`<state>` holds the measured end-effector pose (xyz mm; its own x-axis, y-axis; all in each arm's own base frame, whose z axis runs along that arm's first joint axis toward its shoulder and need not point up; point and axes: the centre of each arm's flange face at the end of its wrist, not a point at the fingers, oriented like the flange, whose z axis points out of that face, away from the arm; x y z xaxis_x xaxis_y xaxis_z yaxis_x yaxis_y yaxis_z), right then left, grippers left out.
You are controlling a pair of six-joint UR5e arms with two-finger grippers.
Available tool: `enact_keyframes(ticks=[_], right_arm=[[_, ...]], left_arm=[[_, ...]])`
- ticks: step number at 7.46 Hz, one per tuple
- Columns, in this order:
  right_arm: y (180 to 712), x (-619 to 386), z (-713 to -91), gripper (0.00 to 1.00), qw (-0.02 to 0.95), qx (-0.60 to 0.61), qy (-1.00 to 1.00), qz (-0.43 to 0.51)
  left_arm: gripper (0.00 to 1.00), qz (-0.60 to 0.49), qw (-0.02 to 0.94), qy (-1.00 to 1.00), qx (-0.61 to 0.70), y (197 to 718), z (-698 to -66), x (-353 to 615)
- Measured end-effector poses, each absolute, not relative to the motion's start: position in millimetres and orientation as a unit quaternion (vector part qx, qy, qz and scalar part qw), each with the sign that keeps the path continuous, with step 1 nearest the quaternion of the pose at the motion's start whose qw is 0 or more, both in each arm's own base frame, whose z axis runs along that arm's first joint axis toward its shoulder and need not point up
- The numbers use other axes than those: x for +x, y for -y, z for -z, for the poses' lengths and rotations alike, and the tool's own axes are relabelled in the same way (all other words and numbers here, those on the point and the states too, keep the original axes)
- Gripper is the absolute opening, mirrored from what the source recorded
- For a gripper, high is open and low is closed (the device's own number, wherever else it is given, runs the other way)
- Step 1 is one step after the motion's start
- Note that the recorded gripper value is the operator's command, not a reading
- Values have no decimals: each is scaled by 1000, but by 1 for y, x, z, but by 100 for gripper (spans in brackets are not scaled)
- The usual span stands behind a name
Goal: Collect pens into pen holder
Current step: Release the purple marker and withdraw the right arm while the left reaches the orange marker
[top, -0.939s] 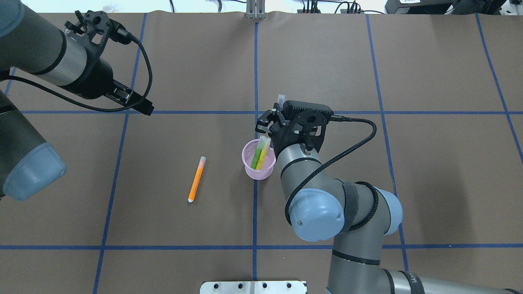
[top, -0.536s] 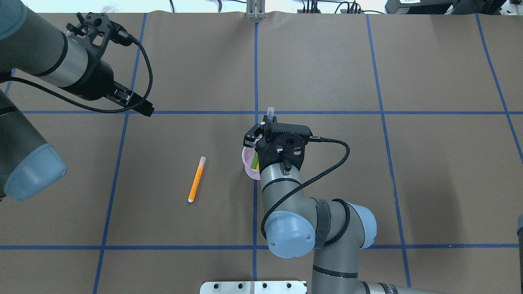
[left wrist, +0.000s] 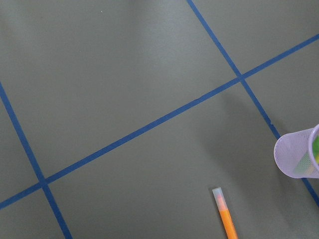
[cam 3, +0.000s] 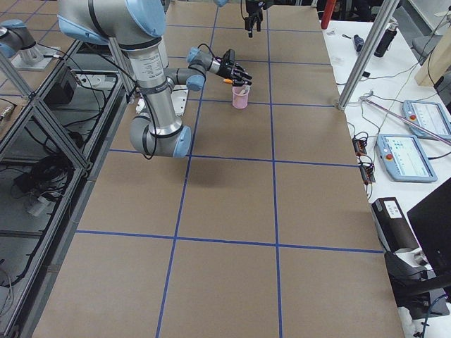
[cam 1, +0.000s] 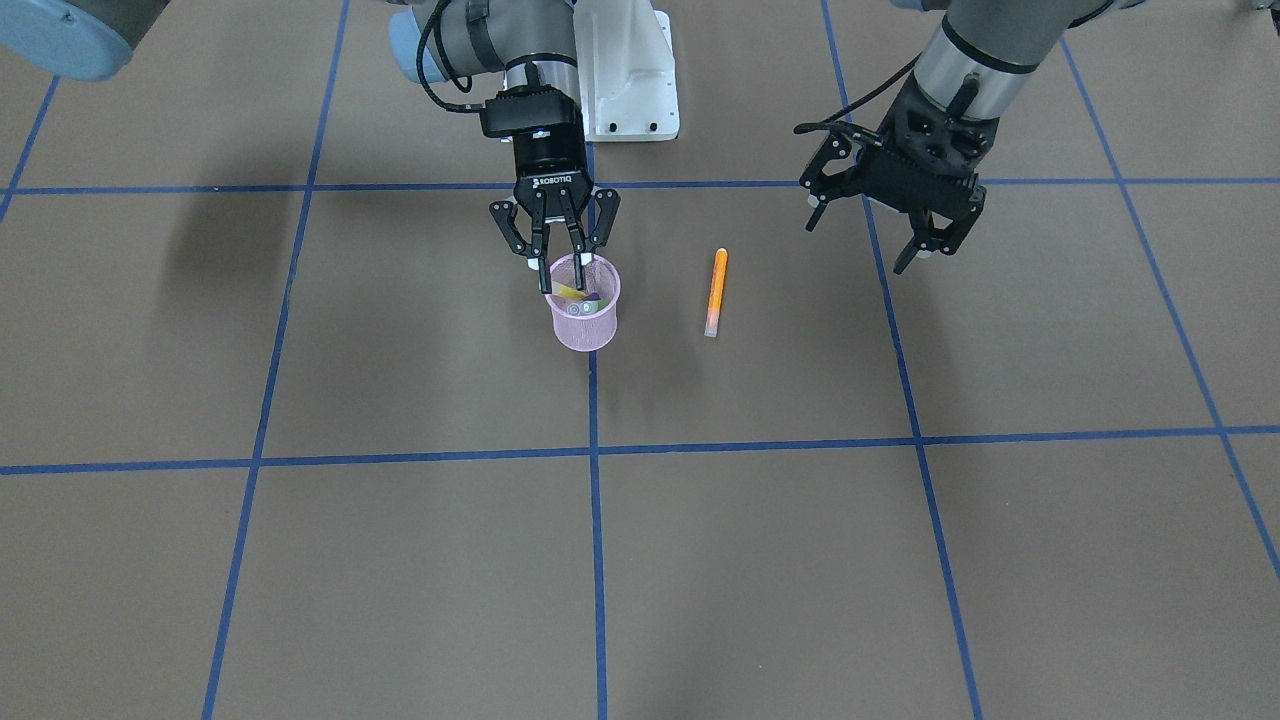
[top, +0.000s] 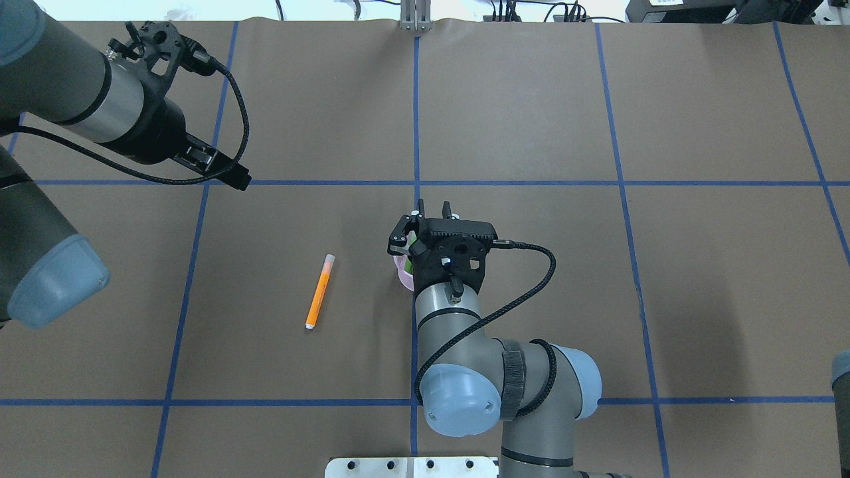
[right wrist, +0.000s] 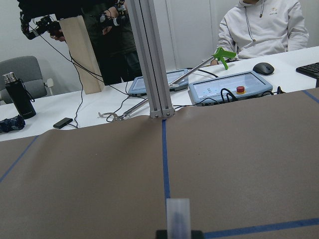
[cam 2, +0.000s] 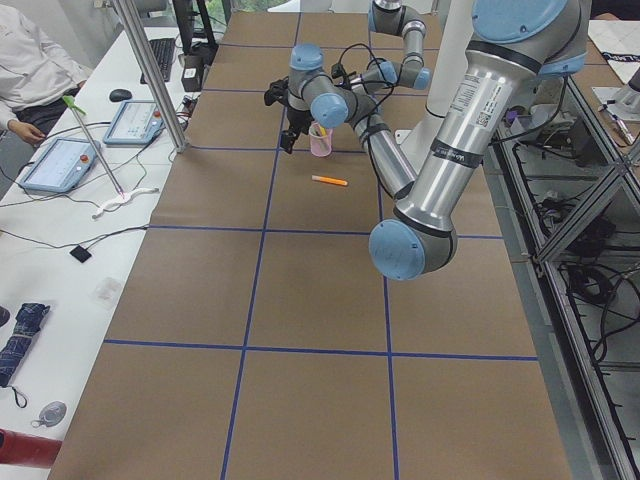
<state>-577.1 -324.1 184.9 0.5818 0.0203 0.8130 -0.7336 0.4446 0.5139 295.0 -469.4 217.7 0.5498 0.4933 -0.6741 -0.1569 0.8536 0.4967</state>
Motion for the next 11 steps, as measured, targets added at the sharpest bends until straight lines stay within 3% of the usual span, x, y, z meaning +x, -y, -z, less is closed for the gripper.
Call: enact_keyframes(ticks=[2, 4, 8, 11], right_arm=[[332, -560, -167, 100, 758, 444, 408, -248], [379, -524, -163, 100, 791, 375, 424, -229], [505, -393, -204, 100, 885, 200, 397, -136], [559, -278, -256, 100, 903, 155, 398, -40]], left_arm=[[100, -192, 859, -435, 190, 468, -219, 300], [100, -170, 867, -441, 160, 461, -225, 322], [100, -68, 900, -413, 117, 421, -241, 422], [99, -65, 909, -400, 100, 424, -265, 476]])
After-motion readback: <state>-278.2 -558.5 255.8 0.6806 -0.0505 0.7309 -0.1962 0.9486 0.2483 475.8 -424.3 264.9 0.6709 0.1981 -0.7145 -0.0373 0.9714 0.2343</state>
